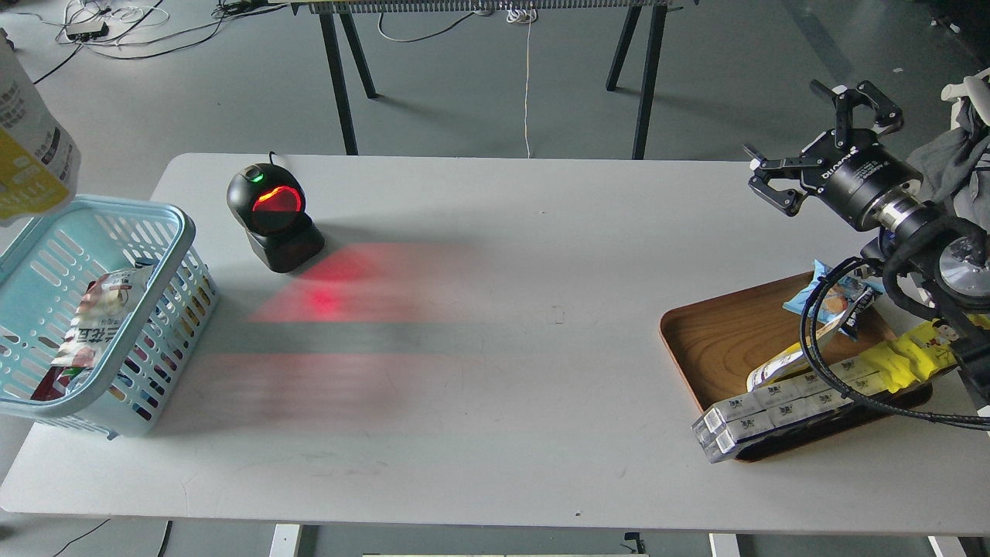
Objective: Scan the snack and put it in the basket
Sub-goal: 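Lift the yellow bag with the left gripper and drop it into the blue basket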
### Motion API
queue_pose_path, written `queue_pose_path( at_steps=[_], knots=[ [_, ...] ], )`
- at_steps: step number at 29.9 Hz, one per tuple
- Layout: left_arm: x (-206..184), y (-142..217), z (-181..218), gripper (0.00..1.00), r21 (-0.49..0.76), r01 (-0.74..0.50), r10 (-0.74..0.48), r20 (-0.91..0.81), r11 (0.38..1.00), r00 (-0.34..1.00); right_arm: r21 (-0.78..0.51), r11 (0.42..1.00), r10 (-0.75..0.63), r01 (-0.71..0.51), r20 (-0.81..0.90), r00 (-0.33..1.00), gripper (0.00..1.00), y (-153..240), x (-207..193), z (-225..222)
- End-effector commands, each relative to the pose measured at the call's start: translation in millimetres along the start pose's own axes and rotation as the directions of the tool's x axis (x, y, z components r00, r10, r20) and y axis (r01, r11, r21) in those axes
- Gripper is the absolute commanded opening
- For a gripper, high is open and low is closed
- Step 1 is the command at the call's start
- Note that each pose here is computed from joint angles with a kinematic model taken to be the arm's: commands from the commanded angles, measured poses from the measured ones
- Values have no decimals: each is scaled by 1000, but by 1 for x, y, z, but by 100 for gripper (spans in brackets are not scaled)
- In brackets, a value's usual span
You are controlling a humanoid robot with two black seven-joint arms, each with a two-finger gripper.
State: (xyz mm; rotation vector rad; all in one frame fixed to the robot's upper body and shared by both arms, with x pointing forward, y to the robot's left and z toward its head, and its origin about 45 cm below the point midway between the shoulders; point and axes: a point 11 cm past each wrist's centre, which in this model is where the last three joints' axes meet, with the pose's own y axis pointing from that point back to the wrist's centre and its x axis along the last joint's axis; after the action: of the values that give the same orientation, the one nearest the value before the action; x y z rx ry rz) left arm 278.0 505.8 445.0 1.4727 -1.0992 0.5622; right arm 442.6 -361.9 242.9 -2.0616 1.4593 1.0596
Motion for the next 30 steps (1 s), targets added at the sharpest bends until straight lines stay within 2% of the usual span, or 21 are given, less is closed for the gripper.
queue_pose_path(
  at_steps=[1,18,30],
  knots=[
    [-19,1,-3,0,10,31,-31,-5,999,1000,-1,1000,1,-1,0,1000,100,0,0,0],
    [-118,2,-1,0,4,144,-143,-32,990,989,-13,1000,8,-8,-1,1000,100,2,4,5],
    [-148,2,8,0,-21,148,-149,-30,989,988,-19,1000,-1,1,13,1000,100,-2,1,12]
  ],
)
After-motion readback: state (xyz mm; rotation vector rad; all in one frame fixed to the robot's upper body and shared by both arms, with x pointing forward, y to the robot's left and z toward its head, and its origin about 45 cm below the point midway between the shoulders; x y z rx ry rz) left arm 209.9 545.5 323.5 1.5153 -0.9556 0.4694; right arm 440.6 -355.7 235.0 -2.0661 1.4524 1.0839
